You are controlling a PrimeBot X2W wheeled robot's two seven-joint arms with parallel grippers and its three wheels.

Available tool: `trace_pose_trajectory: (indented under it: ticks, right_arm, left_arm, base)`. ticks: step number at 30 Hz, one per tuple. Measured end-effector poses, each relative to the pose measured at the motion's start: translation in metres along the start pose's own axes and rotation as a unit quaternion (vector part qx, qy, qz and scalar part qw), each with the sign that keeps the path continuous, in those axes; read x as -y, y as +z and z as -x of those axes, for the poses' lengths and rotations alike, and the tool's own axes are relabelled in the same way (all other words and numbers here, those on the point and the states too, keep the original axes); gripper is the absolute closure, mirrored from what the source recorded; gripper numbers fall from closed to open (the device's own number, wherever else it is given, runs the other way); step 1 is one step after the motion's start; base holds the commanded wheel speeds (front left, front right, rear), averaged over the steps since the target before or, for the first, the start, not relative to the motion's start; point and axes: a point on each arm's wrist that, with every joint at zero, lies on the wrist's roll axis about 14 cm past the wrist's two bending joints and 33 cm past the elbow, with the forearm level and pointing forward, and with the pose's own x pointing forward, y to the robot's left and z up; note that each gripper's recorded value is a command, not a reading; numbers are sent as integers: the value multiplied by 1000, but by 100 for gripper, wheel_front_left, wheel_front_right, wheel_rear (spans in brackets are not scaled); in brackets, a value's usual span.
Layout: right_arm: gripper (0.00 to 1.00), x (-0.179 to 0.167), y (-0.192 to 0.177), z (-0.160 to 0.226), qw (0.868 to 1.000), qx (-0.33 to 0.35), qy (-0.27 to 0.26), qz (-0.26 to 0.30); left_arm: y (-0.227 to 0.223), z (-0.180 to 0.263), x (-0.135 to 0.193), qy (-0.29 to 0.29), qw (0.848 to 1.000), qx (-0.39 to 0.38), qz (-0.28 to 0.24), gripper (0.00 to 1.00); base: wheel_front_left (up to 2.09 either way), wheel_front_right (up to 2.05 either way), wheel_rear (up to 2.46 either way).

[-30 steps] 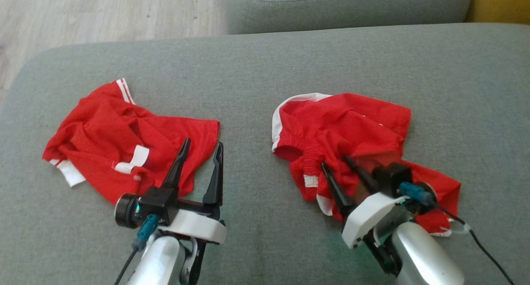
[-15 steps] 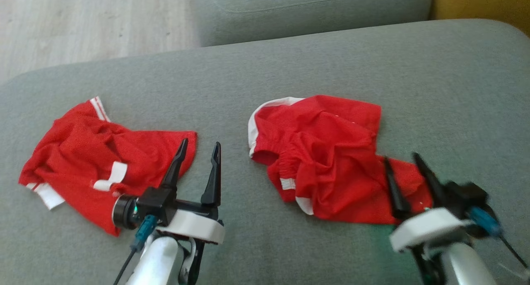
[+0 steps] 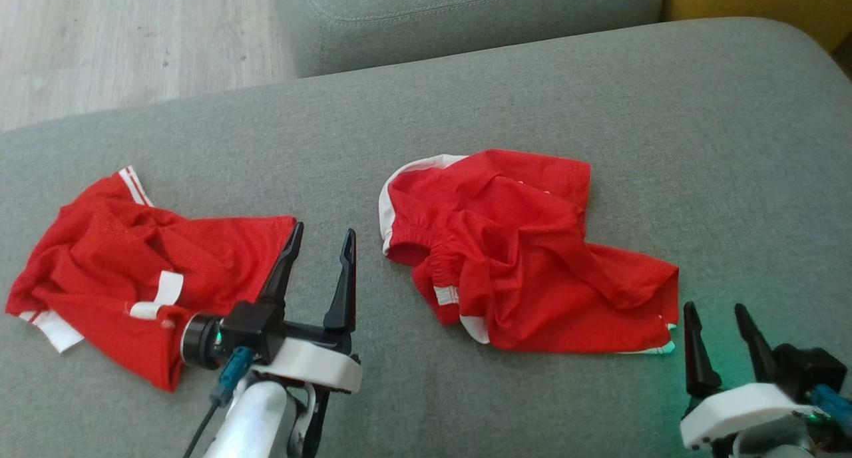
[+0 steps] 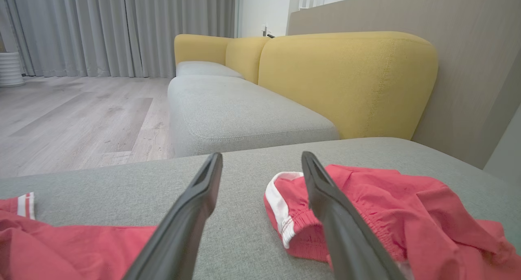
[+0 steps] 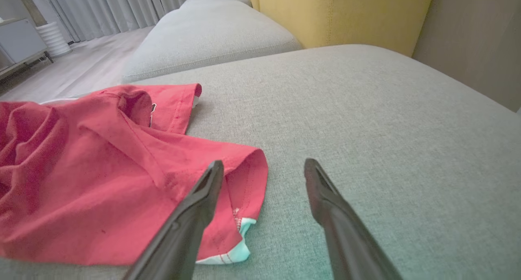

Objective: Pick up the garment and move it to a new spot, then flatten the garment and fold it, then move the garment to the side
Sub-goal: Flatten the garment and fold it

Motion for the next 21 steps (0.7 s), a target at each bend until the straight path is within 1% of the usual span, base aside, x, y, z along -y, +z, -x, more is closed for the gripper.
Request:
trace_pose_trajectory:
  ticks: [4, 7, 9, 14, 16, 21]
  right_arm:
    - [0, -6, -10, -3, 1000, -29, 8, -10]
    - [0, -19, -14, -10, 998, -48, 26, -12]
    - [0, -31, -20, -16, 996, -70, 43, -25]
    - [0, -51, -31, -22, 992, -97, 70, -44]
    - [0, -56, -33, -25, 990, -103, 75, -56]
    - [0, -63, -33, -32, 989, -105, 83, -63]
  left_arm:
    - [0, 1, 0, 1, 1000, 0, 0, 0]
    - [0, 2, -1, 1, 1000, 0, -1, 0]
    - [0, 4, -3, 4, 1000, -1, -1, 0]
    - [-4, 6, -9, 12, 1000, -6, 0, 0]
    - [-5, 6, -11, 16, 1000, -8, 1, 0]
    - [-9, 7, -15, 20, 1000, -12, 1, 0]
  base:
    - [0, 0, 0]
    - [0, 0, 0]
    - [0, 0, 0]
    - [0, 0, 0]
    - [0, 0, 0]
    - [0, 0, 0]
